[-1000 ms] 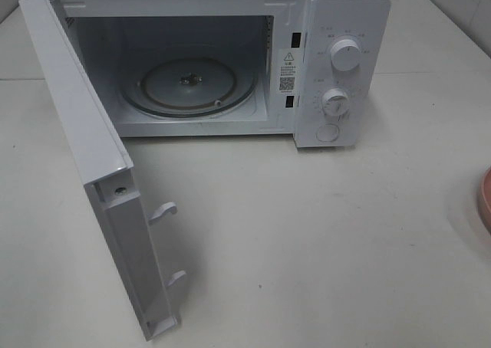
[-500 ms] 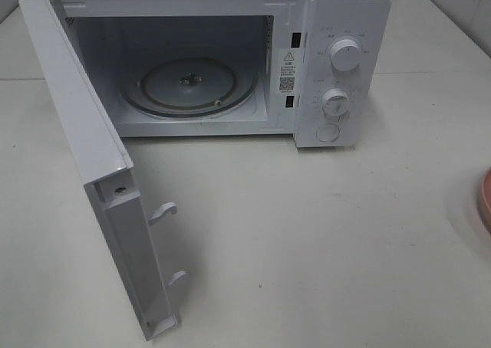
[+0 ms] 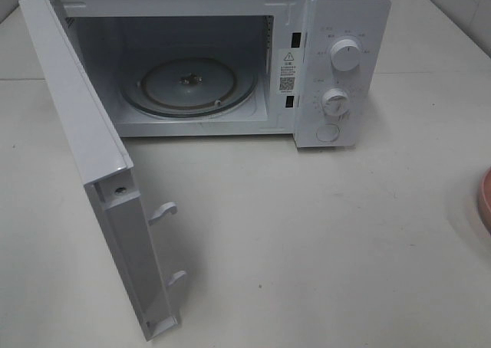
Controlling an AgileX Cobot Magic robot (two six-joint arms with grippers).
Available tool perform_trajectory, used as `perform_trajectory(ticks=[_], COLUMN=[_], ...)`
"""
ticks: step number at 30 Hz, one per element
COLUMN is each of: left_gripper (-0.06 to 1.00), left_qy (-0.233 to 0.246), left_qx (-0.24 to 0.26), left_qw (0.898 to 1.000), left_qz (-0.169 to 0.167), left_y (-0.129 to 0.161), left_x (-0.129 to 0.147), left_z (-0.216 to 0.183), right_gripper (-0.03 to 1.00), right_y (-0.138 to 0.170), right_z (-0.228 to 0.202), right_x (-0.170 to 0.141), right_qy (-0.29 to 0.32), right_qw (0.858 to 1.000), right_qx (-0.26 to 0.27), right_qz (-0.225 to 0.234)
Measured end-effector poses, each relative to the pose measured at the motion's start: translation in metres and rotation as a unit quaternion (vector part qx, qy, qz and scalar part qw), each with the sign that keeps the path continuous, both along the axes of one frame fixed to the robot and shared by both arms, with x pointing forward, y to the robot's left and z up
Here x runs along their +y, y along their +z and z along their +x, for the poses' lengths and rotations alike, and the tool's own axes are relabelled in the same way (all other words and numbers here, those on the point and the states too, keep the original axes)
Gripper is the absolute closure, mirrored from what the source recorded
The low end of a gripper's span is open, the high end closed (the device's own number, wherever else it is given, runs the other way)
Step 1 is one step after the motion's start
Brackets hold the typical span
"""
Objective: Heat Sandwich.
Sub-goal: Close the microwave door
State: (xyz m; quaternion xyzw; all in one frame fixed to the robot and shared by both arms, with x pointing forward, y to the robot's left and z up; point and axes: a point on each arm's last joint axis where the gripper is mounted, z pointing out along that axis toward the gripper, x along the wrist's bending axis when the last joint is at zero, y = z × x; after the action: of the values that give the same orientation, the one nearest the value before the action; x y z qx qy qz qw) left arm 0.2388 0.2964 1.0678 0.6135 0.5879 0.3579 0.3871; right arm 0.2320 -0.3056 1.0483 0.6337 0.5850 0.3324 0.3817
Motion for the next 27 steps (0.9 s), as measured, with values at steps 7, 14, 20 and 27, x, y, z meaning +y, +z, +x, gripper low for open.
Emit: perform_trajectory(ticks=[7,14,20,27], left_gripper=[0.02,0.39,0.71,0.94], left_qy=[0.002,0.006,0.009,0.012], left_qx=[0.016,0.054,0.076,0.064], left_qw=[1.0,0.999,0.997,0.998], left_qz=[-0.003,-0.005,-0.006,-0.001], left_y=[0.007,0.008,0.003,-0.006], left_x=[0.0,0.001,0.001,0.002], left_z=[0.024,0.067,0.098,0.132], right_gripper=[0.21,0.21,0.21,0.21], right_y=[0.0,0.0,0.0,0.0], right_z=[0.0,0.0,0.0,0.0], right_x=[0.0,0.0,0.0,0.0], right_qy=[0.0,0.0,0.0,0.0], right_qw=[1.0,1.0,1.0,1.0], right_qx=[0.0,0.0,0.0,0.0], right_qz=[0.0,0.0,0.0,0.0])
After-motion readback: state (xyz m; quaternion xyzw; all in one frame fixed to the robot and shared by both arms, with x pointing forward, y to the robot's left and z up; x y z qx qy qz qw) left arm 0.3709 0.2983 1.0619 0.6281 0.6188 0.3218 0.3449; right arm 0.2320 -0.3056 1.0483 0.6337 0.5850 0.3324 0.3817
